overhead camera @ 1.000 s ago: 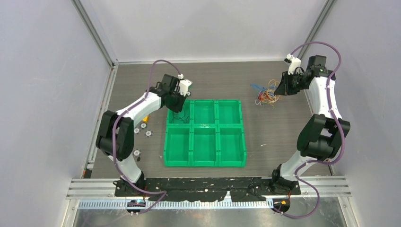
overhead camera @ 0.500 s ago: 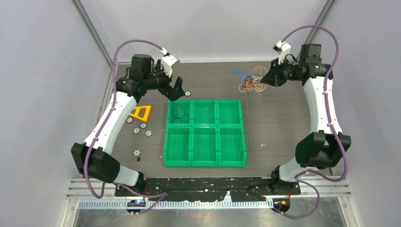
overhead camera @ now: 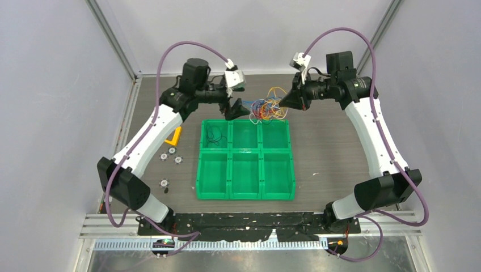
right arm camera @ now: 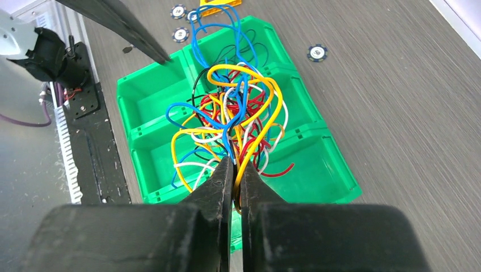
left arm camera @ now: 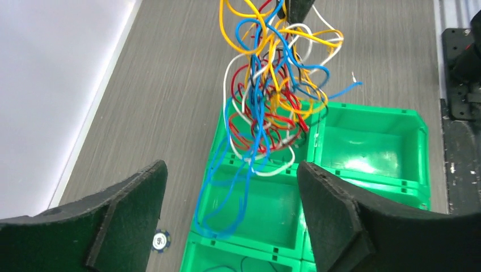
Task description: Untangle the cables
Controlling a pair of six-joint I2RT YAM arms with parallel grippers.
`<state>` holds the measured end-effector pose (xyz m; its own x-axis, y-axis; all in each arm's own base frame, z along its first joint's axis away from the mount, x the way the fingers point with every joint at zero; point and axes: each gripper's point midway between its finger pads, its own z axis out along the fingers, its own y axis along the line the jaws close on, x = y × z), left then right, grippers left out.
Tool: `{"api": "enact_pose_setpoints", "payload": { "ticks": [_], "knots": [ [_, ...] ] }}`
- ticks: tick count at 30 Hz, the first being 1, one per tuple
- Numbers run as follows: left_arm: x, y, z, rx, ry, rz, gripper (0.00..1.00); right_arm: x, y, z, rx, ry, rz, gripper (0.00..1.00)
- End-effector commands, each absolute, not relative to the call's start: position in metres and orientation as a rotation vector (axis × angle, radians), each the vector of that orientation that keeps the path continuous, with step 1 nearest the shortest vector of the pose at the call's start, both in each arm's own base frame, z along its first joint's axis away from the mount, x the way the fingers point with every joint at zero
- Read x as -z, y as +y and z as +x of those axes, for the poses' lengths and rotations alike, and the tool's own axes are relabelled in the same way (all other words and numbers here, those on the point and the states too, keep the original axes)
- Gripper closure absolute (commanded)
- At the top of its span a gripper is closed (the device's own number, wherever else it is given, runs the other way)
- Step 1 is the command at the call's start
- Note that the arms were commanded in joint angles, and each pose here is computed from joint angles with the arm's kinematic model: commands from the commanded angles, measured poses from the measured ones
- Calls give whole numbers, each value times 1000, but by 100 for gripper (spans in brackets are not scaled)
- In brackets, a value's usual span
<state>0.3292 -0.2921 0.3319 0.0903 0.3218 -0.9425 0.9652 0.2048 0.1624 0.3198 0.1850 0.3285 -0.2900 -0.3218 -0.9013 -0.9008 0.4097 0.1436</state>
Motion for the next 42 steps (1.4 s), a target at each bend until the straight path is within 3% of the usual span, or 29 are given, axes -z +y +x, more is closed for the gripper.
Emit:
{"api": "enact_pose_setpoints", "payload": {
  "ticks": [1, 4, 6, 7, 22, 29, 36, 42],
  "knots": [
    [-320, -312, 348, 643, 1378, 1371, 22, -359, 197, 301, -855, 1693, -1127, 95],
    [-304, -310, 355, 627, 1456, 1383, 57, -359, 196, 302, -837, 1703, -1123, 95],
    [-298, -298, 357, 624, 1513, 1374, 94, -354, 189, 307, -783, 1734, -1110, 95],
    [-298, -291, 359, 627, 1542, 1351, 100, -352, 185, 310, -766, 1753, -1092, 95],
    [-308, -157, 450, 641, 1892, 578, 100, -308, 28, 403, -292, 2082, -556, 95],
    [-302, -94, 483, 495, 1957, 393, 100, -291, -44, 412, -98, 2158, -420, 95],
    [-308, -106, 493, 577, 1937, 401, 100, -274, -59, 418, -120, 2196, -384, 95],
    [-297, -73, 512, 415, 1996, 298, 100, -283, -117, 428, 92, 2195, -222, 95]
  ]
}}
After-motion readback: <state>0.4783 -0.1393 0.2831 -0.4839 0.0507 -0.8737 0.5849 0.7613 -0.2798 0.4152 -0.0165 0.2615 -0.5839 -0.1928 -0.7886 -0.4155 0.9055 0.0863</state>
